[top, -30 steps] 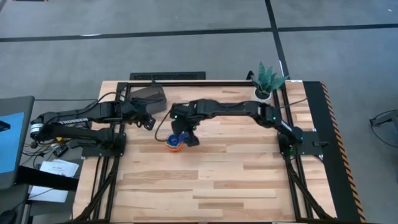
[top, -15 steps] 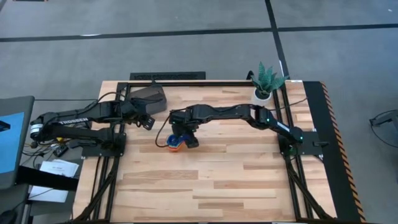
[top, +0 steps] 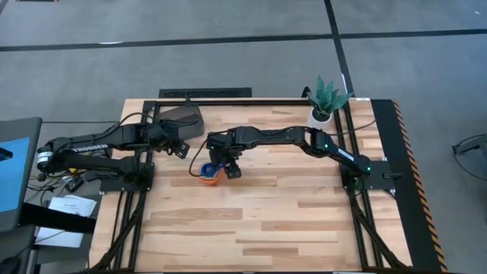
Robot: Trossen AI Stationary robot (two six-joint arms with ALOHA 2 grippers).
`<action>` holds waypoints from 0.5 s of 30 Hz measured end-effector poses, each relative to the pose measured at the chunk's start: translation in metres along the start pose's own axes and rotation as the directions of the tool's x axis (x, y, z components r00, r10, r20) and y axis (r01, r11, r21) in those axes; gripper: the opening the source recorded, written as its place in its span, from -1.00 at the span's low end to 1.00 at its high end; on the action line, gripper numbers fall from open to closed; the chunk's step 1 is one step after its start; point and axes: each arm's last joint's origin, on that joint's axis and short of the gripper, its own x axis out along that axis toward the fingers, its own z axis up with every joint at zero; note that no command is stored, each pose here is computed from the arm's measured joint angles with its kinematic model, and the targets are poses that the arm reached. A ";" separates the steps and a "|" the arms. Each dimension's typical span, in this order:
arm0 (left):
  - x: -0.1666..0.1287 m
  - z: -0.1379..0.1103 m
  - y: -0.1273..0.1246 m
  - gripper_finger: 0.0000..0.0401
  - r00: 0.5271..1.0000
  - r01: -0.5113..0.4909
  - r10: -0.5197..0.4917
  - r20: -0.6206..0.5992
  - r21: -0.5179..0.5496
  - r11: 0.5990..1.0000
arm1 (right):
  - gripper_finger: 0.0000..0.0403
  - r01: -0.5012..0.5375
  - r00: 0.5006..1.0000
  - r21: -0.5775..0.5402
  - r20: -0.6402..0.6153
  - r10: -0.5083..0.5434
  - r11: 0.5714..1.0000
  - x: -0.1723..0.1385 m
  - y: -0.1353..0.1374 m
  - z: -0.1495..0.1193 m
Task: Nest measuring cups in basket
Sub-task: Put the colored stacked measuring cups into the black transparent bin
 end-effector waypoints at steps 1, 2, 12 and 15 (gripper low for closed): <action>0.000 0.000 0.000 -0.07 1.000 0.000 0.000 0.000 0.000 1.000 | 0.48 -0.002 1.000 -0.003 -0.003 0.002 1.000 0.000 0.000 0.000; 0.000 0.000 0.000 -0.07 1.000 0.001 -0.001 0.000 0.000 1.000 | 0.48 -0.001 1.000 -0.004 0.005 0.001 1.000 0.000 0.000 0.000; 0.000 0.000 0.000 -0.07 1.000 0.006 -0.006 -0.006 -0.015 1.000 | 0.47 -0.001 1.000 -0.016 0.002 0.001 1.000 0.013 -0.001 -0.001; 0.000 0.000 0.000 -0.07 1.000 0.007 -0.008 -0.007 -0.016 1.000 | 0.46 -0.001 1.000 -0.016 0.000 0.001 1.000 0.014 -0.001 -0.001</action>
